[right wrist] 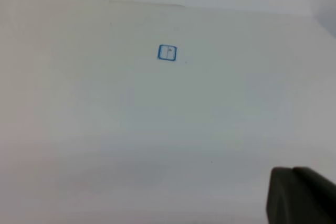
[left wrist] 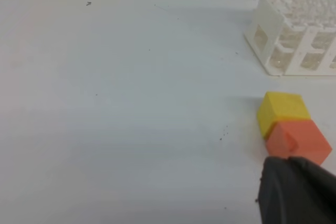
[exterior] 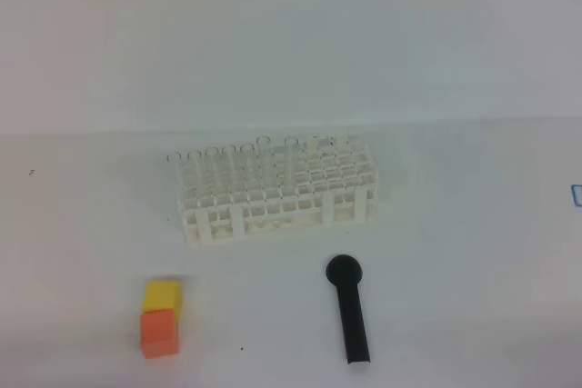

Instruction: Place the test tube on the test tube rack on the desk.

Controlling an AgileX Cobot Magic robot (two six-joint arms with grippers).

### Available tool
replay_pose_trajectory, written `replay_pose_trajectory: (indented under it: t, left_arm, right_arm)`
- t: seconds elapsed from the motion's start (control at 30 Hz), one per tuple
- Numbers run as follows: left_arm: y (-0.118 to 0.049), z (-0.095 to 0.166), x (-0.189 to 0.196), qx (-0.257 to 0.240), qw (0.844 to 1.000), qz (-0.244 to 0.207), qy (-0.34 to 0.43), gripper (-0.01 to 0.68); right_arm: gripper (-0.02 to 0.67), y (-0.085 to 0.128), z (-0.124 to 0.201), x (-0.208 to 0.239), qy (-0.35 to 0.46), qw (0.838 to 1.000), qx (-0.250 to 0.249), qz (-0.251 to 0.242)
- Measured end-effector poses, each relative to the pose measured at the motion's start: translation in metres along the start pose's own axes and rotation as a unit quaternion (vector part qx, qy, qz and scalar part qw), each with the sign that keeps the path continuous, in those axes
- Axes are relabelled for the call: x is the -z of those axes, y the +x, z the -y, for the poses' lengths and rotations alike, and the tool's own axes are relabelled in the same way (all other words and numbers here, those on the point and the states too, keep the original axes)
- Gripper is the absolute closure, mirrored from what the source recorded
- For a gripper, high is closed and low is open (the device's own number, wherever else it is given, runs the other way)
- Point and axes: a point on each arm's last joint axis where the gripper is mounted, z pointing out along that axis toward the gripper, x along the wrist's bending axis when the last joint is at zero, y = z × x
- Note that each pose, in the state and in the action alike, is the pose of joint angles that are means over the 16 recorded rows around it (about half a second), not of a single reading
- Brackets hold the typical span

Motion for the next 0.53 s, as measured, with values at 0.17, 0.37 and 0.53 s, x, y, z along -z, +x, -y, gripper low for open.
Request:
replay_pose_trajectory:
  t: [0.17, 0.37, 0.53]
  left_arm:
    - [0.0000, 0.0000, 0.0000, 0.000, 1.000, 0.000, 0.000, 0.673]
    - [0.0000, 0.0000, 0.0000, 0.000, 1.000, 0.000, 0.000, 0.673]
    - [0.0000, 0.0000, 0.0000, 0.000, 1.000, 0.000, 0.000, 0.673]
  right_arm:
    - [0.650, 0.0000, 0.0000, 0.0000, 0.000, 1.000, 0.000, 0.000]
    - [0.650, 0.0000, 0.0000, 0.0000, 0.000, 1.000, 0.000, 0.000]
    - [0.650, 0.0000, 0.0000, 0.0000, 0.000, 1.000, 0.000, 0.000]
